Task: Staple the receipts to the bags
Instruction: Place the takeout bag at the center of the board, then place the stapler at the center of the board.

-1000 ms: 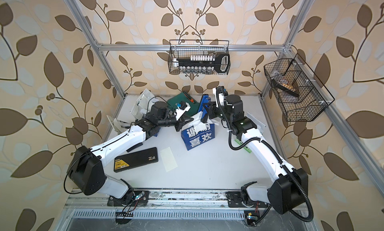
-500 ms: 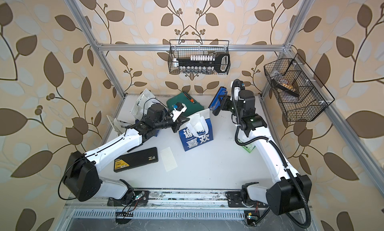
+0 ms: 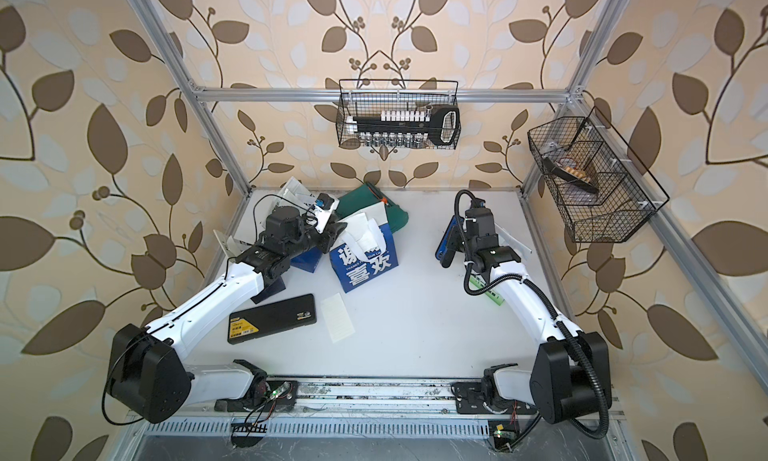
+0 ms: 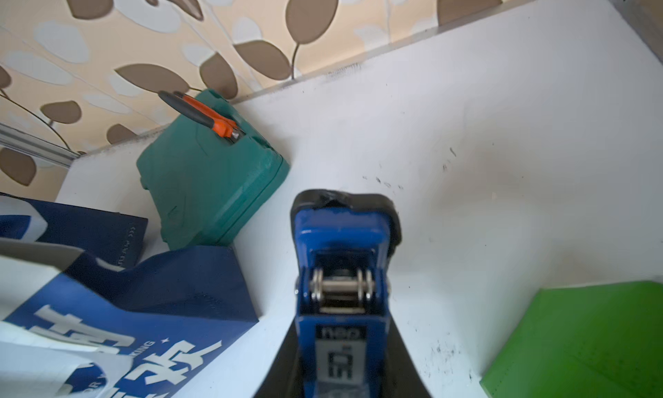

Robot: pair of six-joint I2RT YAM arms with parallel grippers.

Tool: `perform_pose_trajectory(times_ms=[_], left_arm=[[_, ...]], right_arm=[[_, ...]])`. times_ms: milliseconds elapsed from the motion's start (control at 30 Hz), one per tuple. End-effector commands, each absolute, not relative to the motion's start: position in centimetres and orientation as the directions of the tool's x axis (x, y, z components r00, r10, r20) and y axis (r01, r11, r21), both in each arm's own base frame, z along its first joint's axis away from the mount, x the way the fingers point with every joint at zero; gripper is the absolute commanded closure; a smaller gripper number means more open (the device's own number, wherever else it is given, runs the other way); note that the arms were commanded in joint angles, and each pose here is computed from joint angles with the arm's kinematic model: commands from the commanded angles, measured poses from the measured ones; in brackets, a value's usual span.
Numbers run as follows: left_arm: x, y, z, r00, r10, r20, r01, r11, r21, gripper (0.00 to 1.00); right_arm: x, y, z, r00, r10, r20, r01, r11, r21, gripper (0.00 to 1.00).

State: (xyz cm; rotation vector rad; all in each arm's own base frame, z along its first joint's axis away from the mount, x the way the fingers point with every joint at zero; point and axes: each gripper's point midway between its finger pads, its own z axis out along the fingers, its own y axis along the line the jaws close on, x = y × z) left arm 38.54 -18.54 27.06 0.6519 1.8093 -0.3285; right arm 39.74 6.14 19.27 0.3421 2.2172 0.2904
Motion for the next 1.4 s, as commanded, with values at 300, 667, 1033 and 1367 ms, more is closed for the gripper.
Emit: perform_pose_trajectory(times_ms=[300, 667, 1033, 1367], left_arm=[[38.1, -18.1, 34.5, -0.109, 0.145, -0.983, 0.552, 0.832, 0.062, 0.01], [38.8, -14.4, 36.5, -0.147, 0.105, -0.984, 0.356, 0.933, 0.046, 0.01], [39.3, -13.3, 36.1, -0.194, 0.069, -0.979, 0.284, 0.959, 0.011, 0.01], [39.7, -11.8, 36.0, -0.222, -0.022, -0.975, 0.179, 0.982, -0.063, 0.01]], right_arm=[[38.9, 7.9, 12.6, -0.749, 0.351, -0.562, 0.208, 0.930, 0.303, 0.94], [38.6, 9.9, 7.1, -0.835, 0.353, -0.423, 0.233, 0.922, 0.310, 0.93], [36.8, 13.2, 3.4, -0.891, 0.302, -0.338, 0.206, 0.934, 0.293, 0.87], [38.0, 16.2, 8.1, -0.851, 0.187, -0.490, 0.036, 0.953, 0.302, 0.52]])
